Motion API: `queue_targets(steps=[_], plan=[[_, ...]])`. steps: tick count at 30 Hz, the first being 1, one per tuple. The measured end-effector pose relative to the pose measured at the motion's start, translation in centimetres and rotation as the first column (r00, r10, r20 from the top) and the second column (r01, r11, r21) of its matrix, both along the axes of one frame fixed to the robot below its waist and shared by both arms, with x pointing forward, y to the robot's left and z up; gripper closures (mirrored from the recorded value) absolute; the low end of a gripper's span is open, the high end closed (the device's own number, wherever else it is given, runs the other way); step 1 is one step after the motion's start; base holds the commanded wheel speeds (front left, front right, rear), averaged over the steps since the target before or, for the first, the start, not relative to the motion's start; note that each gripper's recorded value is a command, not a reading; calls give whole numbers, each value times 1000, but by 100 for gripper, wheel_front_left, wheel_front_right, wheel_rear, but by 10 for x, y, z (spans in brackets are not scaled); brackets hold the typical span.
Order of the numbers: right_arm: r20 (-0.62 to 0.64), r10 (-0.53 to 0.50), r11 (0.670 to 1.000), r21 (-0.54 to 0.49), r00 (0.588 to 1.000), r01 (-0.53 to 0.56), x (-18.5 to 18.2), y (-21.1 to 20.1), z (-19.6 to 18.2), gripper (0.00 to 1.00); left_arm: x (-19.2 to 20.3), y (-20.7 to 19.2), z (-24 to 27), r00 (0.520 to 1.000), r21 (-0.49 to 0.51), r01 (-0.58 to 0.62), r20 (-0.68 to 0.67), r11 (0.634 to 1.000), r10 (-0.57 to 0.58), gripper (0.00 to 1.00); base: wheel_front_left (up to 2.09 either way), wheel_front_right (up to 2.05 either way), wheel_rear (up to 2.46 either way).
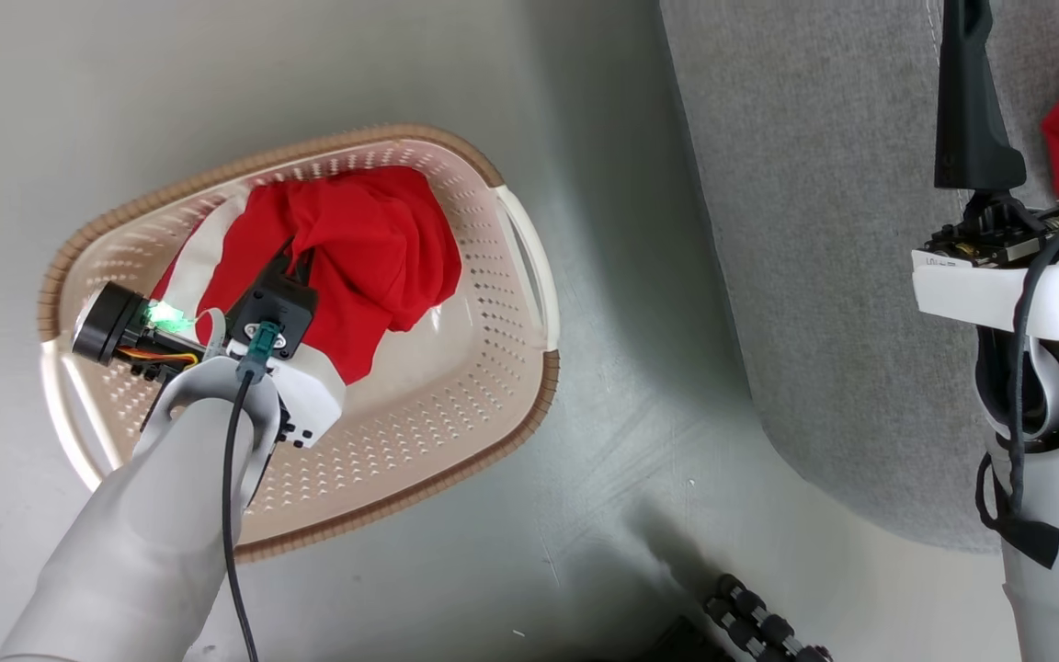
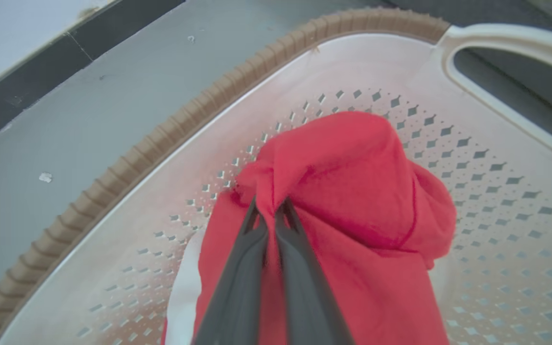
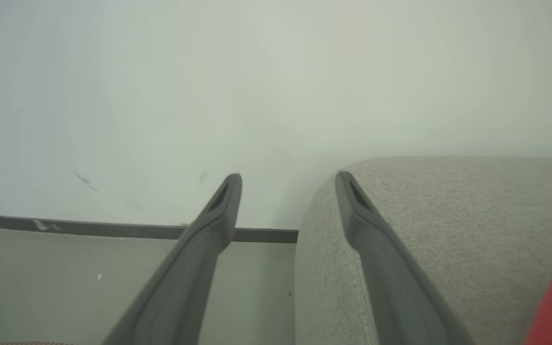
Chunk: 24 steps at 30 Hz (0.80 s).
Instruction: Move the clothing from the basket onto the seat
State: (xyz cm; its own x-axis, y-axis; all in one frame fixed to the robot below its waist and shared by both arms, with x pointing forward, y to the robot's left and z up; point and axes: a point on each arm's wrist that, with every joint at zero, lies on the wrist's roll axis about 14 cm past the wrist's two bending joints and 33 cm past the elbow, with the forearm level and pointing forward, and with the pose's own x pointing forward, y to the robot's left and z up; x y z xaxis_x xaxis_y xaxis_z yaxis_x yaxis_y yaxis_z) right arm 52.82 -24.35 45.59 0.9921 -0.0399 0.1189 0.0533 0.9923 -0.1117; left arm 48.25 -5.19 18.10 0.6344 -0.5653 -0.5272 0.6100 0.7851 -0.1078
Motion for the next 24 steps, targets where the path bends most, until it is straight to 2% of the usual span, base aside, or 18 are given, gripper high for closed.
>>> queue_targets(steps=[12,24], plan=[[48,47,999,3,998,-47,2,19,24,0,31,39,64,977,-58,-167,126,984,173,100,0,0,0],[106,132,991,18,986,-134,-2,52,57,0,47,62,153,922,-151,-225,286,963,260,100,0,0,0]])
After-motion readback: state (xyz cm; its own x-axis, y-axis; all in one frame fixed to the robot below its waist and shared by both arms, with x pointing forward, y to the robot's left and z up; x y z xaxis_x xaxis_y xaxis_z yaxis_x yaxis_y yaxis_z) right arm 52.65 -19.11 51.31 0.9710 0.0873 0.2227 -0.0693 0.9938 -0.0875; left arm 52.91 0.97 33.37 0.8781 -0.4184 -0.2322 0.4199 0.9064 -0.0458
